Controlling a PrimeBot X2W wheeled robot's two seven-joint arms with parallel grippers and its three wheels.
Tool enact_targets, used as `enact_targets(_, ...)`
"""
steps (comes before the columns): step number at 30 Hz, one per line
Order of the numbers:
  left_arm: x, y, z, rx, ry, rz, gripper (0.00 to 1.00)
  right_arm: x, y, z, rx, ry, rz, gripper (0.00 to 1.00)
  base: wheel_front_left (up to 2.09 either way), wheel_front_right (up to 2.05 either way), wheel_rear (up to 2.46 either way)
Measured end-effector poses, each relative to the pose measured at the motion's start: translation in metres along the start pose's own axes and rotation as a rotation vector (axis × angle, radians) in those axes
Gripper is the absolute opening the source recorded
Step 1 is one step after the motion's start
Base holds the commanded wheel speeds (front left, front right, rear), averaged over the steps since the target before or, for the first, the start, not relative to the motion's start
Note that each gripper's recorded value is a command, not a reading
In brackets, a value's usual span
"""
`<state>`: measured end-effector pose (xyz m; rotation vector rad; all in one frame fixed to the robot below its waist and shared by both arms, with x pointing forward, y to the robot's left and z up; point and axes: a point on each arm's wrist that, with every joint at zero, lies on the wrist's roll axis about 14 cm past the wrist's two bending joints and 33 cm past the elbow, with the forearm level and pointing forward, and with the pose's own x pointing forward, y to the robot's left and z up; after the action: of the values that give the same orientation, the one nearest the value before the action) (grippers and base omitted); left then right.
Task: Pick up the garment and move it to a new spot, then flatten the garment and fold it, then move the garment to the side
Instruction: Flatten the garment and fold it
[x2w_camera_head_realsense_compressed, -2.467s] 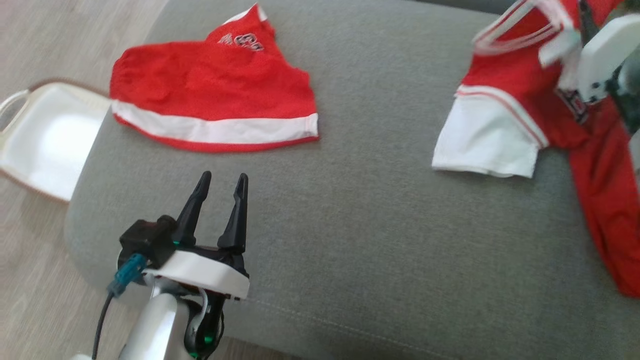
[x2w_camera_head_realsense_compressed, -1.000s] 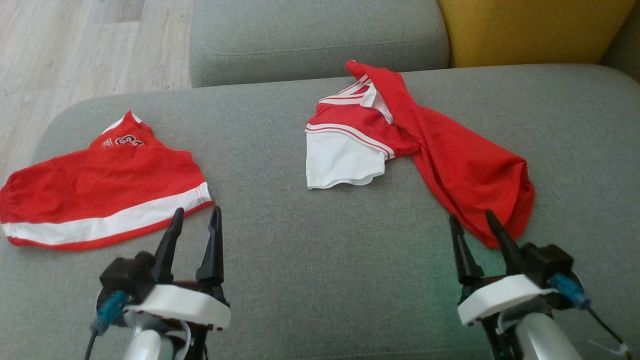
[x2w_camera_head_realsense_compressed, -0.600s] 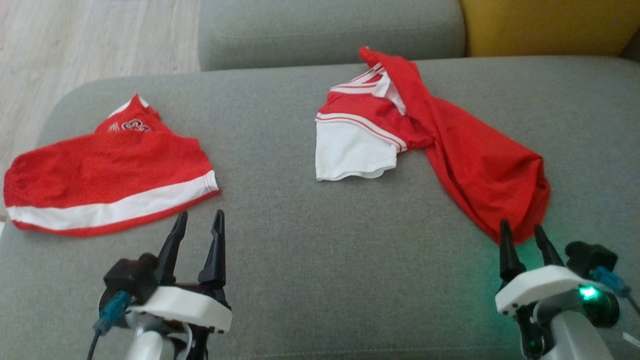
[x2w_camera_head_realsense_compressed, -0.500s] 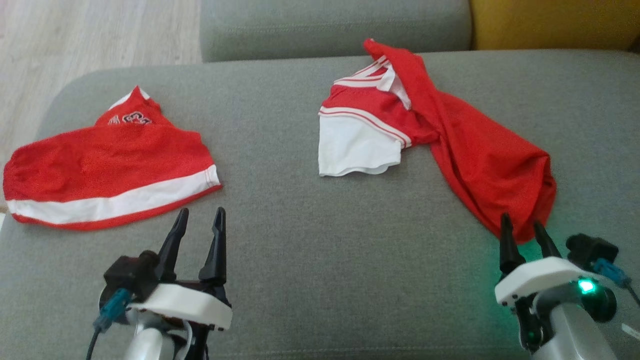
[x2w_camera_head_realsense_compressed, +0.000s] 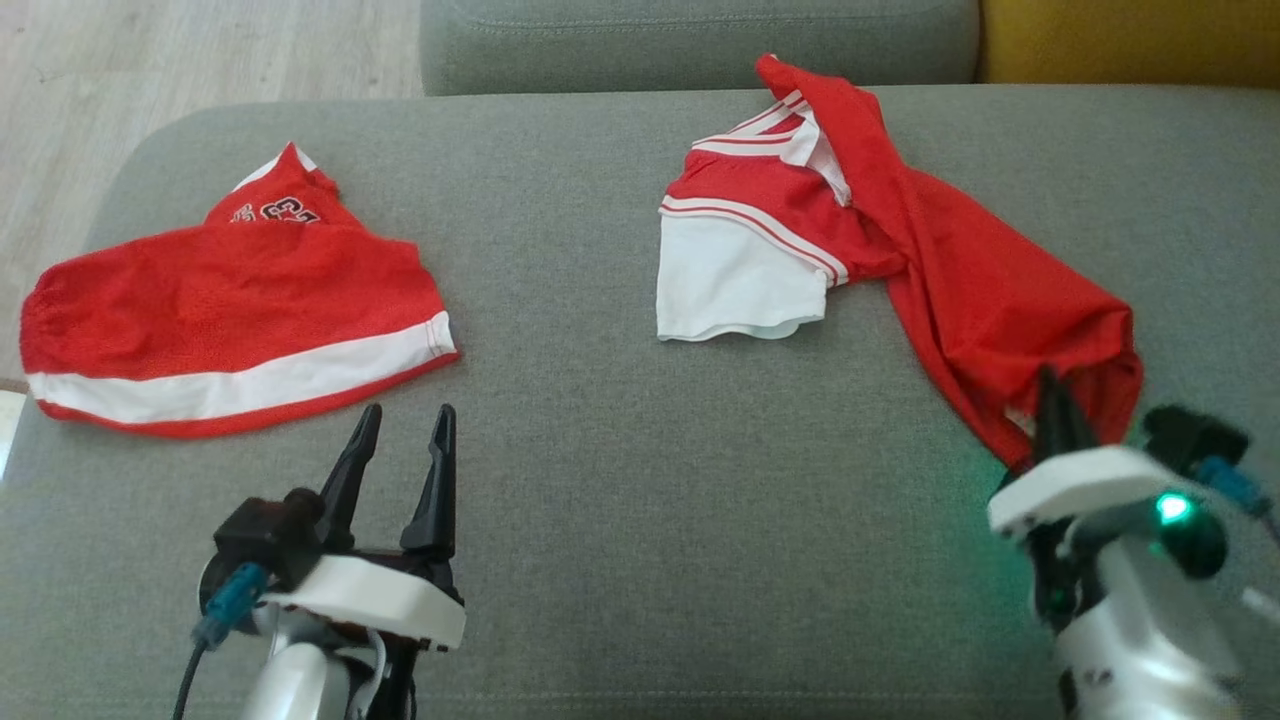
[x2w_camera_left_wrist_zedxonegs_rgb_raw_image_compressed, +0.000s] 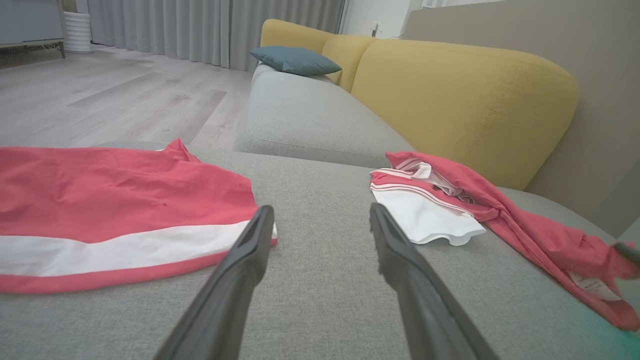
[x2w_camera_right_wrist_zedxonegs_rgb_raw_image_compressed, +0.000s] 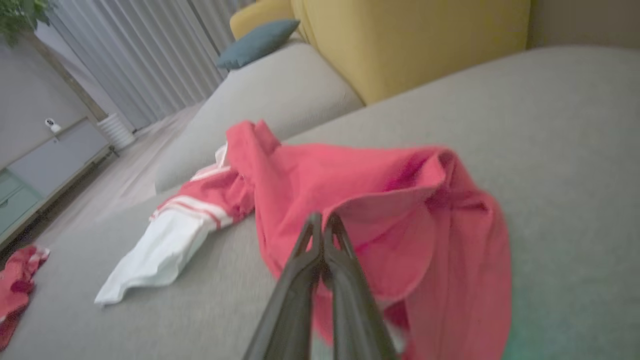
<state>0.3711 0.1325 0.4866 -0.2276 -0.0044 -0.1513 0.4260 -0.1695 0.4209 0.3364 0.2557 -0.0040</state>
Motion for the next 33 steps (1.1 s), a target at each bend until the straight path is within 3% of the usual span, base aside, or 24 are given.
enact_targets(7,-0.003,0.004,0.000,0.000,0.002,0.015,1.00,0.037,-0.012,0.091,-0.027,-0.161,-0.054,0.00,0.00,0.00,0.00)
enact_targets(11,-0.003,0.012,-0.004,-0.004,0.012,0.037,1.00,0.059,-0.037,0.156,-0.060,-0.232,-0.133,0.00,0.00,0.00,0.00)
enact_targets(15,0.002,0.019,-0.004,-0.004,0.014,0.051,1.00,0.074,-0.063,0.198,-0.107,-0.274,-0.231,0.00,0.00,0.00,0.00)
enact_targets(16,0.002,0.021,-0.005,-0.004,0.018,0.056,1.00,0.078,-0.068,0.204,-0.112,-0.280,-0.253,0.59,0.00,0.00,0.00)
enact_targets(17,0.003,0.022,-0.006,-0.003,0.022,0.060,1.00,0.082,-0.072,0.209,-0.131,-0.280,-0.274,1.00,0.00,0.00,0.00)
enact_targets(22,0.001,0.031,-0.012,-0.002,0.041,0.084,1.00,0.099,-0.078,0.203,-0.169,-0.217,-0.337,1.00,0.00,0.00,0.00)
enact_targets(27,0.004,0.031,-0.010,-0.001,0.034,0.079,1.00,0.102,-0.061,0.183,-0.194,-0.182,-0.318,1.00,0.00,0.00,0.00)
enact_targets(33,0.014,0.020,0.007,0.000,-0.018,0.042,1.00,0.087,-0.049,0.189,-0.218,-0.236,-0.281,1.00,0.00,0.00,0.00)
